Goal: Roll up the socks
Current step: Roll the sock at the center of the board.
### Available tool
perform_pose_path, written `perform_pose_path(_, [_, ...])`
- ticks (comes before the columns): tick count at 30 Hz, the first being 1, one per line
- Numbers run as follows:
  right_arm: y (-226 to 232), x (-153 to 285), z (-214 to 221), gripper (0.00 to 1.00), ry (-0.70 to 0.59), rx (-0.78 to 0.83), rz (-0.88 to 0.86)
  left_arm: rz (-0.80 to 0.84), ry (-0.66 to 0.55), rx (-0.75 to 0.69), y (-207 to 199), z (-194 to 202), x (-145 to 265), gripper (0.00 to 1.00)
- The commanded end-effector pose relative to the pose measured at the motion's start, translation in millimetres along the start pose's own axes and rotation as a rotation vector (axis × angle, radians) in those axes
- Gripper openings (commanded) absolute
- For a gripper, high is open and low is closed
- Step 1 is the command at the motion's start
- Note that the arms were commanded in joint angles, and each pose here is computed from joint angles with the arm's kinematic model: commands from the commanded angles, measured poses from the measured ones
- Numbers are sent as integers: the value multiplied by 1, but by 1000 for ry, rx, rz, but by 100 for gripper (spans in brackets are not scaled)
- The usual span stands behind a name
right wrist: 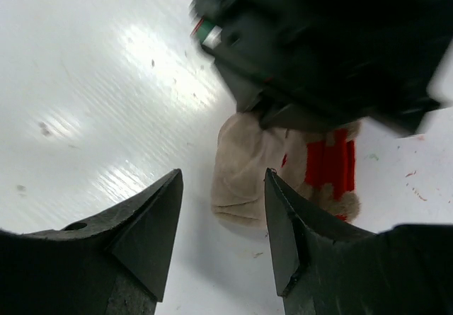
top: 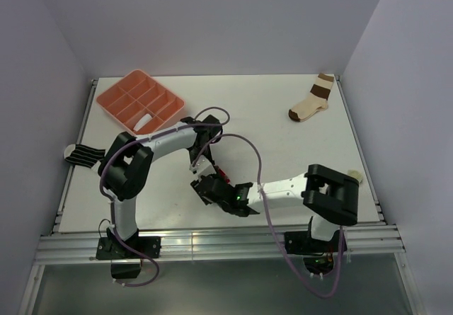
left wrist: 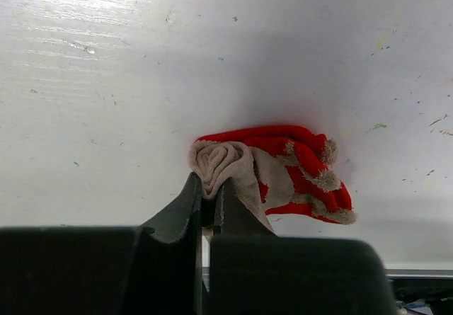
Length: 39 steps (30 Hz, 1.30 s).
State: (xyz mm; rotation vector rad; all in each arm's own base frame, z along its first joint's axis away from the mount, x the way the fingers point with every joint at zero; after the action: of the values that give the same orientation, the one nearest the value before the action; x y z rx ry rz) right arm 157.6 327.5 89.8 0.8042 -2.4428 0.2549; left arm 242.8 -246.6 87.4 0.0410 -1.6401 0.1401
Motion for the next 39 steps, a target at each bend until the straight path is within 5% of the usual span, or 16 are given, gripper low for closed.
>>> perform_pose_path(1, [-1,-4,-3,57,-22,97,134,-80,63,-42,10,9,-15,0])
perform_pose_path(9, [-9,-22,23,50,43,174,294,-76,69,-63,9,9,-17,0])
perform_pose_path(13, [-10,-28,38,31,85,197,307,-56,49,-63,8,7,-13,0])
perform_pose_path(17, [-12,-22,46,0,113,147,241,-19,-3,-49,4,3,1,4])
perform_pose_path(20, [-8,-15,48,0,136,54,116,24,-48,-11,3,-4,13,18])
perform_pose_path(24, [-14,-8,41,0,136,-82,-25,113,-99,64,4,-15,30,51])
perform_pose_path(27, [-21,-2,44,0,155,-173,-125,179,-145,121,6,-24,44,60])
perform_pose_path(39, [-31,-1,50,0,260,-578,-564,471,-326,329,22,-21,83,66])
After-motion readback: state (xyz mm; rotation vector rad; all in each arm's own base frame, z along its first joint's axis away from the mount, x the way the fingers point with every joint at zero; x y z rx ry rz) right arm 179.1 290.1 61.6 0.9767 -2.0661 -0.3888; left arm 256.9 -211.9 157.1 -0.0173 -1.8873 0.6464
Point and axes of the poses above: each gripper's point midway between its finger pads, its own x axis back along the fingers, its own y axis along the line the jaws close on, z = x × y, the point moved 6 cm from there along x, back along the fingers, and after that the axes turned 4 degrees about -x, right-handed, at the moved point
